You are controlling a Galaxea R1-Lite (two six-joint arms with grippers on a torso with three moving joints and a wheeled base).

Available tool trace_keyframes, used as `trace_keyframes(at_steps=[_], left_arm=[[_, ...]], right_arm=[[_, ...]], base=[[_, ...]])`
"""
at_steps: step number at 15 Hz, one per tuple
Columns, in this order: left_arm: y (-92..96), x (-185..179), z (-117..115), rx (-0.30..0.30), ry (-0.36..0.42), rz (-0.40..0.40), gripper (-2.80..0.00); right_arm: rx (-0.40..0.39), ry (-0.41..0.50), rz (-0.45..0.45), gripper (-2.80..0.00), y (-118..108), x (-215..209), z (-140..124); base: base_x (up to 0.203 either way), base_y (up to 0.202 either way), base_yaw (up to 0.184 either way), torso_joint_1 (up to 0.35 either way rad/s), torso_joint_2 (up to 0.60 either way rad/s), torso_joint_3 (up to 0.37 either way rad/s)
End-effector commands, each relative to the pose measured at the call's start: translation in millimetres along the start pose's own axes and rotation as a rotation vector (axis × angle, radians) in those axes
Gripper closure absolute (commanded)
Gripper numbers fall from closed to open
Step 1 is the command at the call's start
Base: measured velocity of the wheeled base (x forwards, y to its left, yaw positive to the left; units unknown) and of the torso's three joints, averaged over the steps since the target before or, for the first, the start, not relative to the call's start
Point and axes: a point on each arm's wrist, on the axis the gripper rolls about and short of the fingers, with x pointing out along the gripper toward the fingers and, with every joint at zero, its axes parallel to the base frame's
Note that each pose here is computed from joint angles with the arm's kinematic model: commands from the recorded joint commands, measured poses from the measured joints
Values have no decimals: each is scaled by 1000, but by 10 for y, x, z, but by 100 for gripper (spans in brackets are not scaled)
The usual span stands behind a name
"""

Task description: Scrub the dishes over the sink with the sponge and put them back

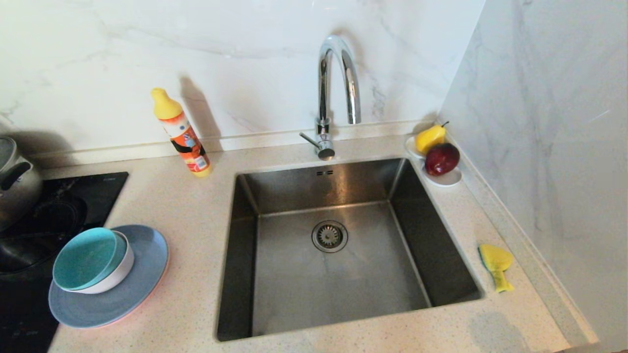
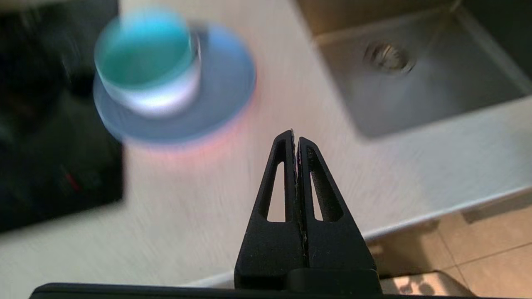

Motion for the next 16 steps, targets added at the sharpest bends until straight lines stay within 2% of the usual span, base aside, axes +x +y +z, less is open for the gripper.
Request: trace_keyframes(at_steps=[1,2,4,7,9,11,16], left_arm=[[-17,73,-225,-54,-56,36,0],[-16,76,-231,-64,-57,43,0],[-3,106,-302,-52,-39,127,0],[-8,118,-315,-26,-50,107,0],[-8,119,-317,-48,-51,110,0],[-6,118,-313,-94,-58,114,0],[-6,118,-313,-97,-58,114,0]], right_arm=[[-3,-1,0,0,0,1,2],[0,1,1,0,0,1,0],[-8,-1,1,0,0,1,2],[-15,1,1,0,0,1,0],[-9,0,1,0,0,1,1],[-13,0,4,0,1,1,1],[2,1,1,0,0,1,0]], base=[[0,0,0,0,0,0],[0,0,0,0,0,0],[0,0,0,0,0,0],[0,0,0,0,0,0],[0,0,0,0,0,0],[0,0,0,0,0,0],[0,0,0,0,0,0]])
